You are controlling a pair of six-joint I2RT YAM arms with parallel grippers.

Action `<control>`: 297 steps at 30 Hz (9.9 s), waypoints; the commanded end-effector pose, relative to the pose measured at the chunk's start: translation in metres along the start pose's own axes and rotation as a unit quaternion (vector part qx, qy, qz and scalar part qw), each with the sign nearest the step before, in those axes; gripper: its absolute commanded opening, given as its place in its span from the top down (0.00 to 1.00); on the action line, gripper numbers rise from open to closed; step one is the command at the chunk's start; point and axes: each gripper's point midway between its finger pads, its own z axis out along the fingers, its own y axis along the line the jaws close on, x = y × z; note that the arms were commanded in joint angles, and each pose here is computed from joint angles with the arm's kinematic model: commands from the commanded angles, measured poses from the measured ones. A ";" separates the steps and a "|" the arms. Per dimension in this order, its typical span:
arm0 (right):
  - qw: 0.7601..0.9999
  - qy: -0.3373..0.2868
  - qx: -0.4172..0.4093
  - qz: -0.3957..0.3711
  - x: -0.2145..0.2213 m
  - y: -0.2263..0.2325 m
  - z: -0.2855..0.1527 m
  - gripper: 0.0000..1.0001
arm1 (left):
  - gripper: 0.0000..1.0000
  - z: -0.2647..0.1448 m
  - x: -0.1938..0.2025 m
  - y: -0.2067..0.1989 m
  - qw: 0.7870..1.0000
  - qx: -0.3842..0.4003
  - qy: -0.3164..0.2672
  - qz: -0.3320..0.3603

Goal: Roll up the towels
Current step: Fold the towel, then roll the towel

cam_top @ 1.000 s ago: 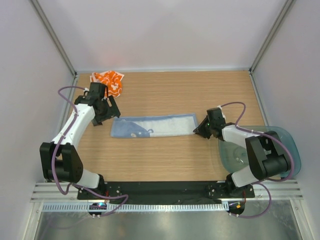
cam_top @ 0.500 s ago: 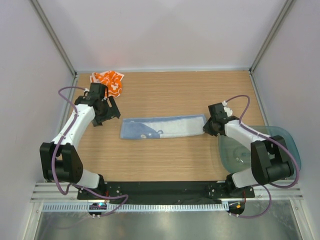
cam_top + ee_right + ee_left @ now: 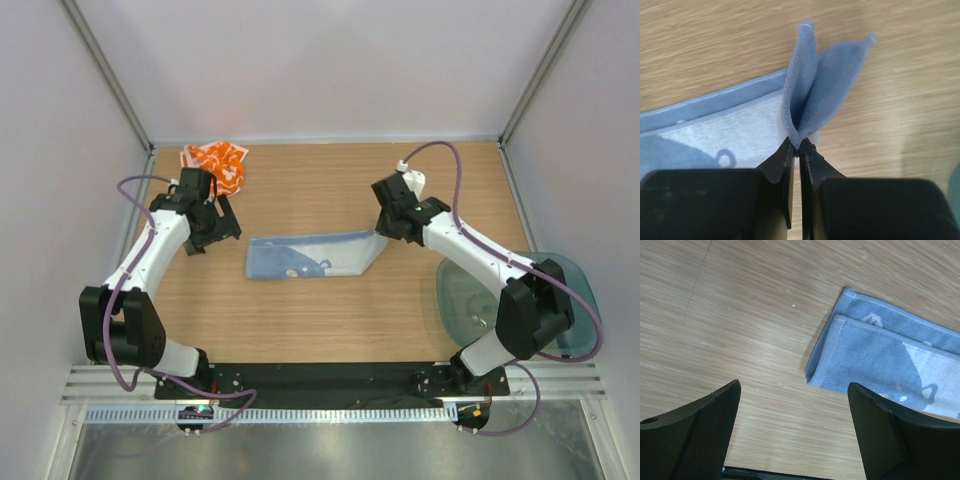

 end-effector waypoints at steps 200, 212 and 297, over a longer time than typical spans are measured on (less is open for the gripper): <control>0.937 0.244 -0.248 0.020 0.124 0.062 0.109 0.79 | 0.42 0.122 0.072 -0.062 0.995 -0.024 0.066 0.070; 0.954 0.183 -0.235 -0.030 0.088 0.070 0.056 0.62 | 0.30 0.086 0.025 -0.086 0.996 -0.016 -0.002 0.091; 0.923 0.215 -0.302 0.106 0.141 0.146 0.011 0.38 | 1.00 0.013 0.194 -0.166 0.947 0.172 -0.069 0.261</control>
